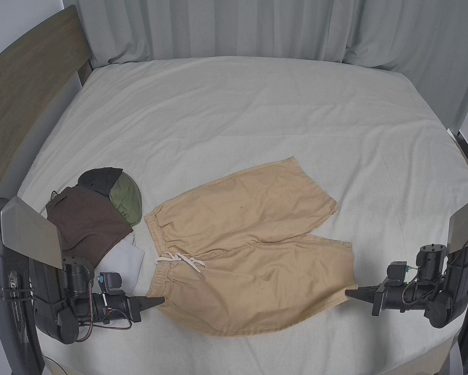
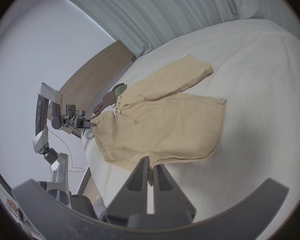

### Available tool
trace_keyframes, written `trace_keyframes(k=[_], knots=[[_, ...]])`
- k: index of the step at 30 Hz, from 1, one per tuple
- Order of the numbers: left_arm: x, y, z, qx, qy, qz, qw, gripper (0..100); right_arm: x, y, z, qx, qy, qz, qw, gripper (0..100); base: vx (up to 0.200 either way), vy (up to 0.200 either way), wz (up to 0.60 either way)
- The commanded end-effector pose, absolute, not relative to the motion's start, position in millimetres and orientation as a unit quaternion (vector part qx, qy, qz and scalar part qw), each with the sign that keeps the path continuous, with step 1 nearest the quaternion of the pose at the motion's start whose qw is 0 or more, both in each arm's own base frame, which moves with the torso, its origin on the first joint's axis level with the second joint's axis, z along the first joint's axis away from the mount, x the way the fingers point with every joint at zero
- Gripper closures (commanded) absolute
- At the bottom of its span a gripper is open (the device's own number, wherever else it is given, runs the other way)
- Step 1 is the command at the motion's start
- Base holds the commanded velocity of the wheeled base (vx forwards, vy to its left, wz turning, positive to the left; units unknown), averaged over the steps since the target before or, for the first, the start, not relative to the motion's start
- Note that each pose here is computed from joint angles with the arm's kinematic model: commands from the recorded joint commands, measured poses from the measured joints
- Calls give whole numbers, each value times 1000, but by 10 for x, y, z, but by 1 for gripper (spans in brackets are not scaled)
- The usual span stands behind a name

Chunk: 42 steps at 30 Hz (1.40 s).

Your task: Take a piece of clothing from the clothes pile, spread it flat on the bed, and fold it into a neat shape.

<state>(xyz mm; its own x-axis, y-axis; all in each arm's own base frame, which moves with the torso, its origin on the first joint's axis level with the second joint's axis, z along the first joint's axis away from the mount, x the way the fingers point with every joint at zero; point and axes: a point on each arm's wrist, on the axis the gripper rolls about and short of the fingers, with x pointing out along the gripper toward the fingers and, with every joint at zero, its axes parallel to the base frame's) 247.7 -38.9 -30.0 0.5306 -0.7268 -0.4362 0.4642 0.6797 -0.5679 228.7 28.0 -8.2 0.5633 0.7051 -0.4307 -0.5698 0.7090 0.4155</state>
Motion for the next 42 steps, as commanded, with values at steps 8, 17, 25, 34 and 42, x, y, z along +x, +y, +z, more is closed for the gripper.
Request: trace_keyframes(k=[8,17,25,34,42], knots=[[2529,-397,-180,-211,318,-348,857,100,2355,303,41,110,263,369,884,100,0,0,0],[2578,-397,-165,-212,310,-346,860,100,2405,310,95,114,250,368,888,100,0,0,0],[2601,-399,-156,-216,307,-345,860,100,2424,322,135,117,243,368,890,100,0,0,0],[2617,-392,-151,-216,304,-343,862,100,2489,326,197,112,224,370,895,100,0,0,0],[2644,-403,-67,-239,298,-340,859,100,2552,330,270,119,208,369,898,100,0,0,0]])
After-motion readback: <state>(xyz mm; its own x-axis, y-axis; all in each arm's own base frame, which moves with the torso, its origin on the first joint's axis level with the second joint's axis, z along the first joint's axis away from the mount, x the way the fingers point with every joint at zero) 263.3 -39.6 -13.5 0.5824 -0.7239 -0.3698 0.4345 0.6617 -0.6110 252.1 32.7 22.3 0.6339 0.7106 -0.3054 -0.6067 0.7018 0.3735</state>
